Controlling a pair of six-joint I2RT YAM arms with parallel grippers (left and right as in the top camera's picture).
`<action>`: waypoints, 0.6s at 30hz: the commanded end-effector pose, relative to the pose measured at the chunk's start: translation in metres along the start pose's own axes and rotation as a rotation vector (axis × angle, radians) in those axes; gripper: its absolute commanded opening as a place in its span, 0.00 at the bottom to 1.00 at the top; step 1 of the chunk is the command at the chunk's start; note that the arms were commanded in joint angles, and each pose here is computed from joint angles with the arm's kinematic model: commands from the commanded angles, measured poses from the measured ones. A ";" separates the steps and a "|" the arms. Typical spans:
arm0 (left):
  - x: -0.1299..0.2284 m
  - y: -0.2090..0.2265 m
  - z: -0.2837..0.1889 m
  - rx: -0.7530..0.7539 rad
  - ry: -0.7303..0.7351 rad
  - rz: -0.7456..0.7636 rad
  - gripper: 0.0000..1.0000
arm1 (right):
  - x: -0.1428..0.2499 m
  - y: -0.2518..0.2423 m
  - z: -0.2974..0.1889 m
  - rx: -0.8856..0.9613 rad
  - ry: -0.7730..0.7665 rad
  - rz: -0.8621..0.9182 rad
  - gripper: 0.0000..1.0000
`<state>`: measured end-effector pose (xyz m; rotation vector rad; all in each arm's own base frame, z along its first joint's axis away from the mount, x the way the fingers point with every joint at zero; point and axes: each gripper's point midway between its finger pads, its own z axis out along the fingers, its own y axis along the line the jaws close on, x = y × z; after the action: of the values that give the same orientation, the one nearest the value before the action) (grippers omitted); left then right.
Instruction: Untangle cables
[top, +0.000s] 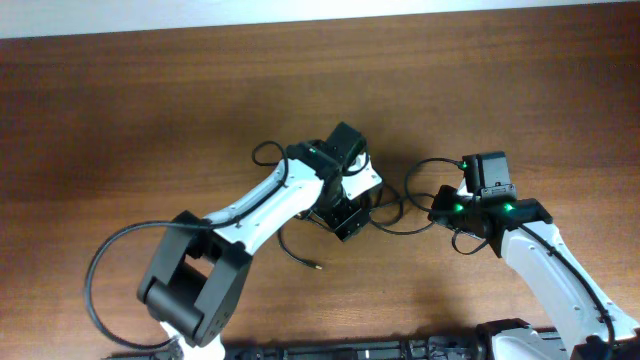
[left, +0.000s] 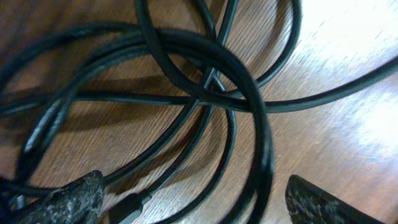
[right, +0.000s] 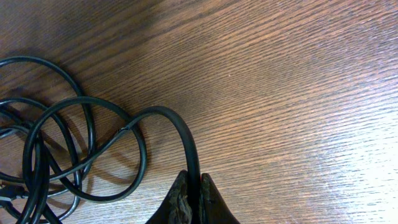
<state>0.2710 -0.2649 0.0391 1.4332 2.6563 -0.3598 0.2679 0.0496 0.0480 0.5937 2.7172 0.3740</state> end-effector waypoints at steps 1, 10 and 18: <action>0.009 0.000 0.011 -0.016 0.050 0.022 0.89 | 0.000 -0.002 0.001 0.002 0.003 0.015 0.04; 0.005 0.040 -0.047 -0.161 -0.007 -0.160 0.00 | 0.001 -0.005 0.000 0.017 0.004 -0.046 0.04; 0.067 0.154 -0.267 -0.333 -0.623 -0.675 0.00 | -0.063 -0.026 -0.074 0.185 -0.162 -0.003 0.04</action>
<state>0.3657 -0.1021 0.2051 0.4854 2.5440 -0.2266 0.2594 0.0216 0.0680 0.6261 2.7711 0.2253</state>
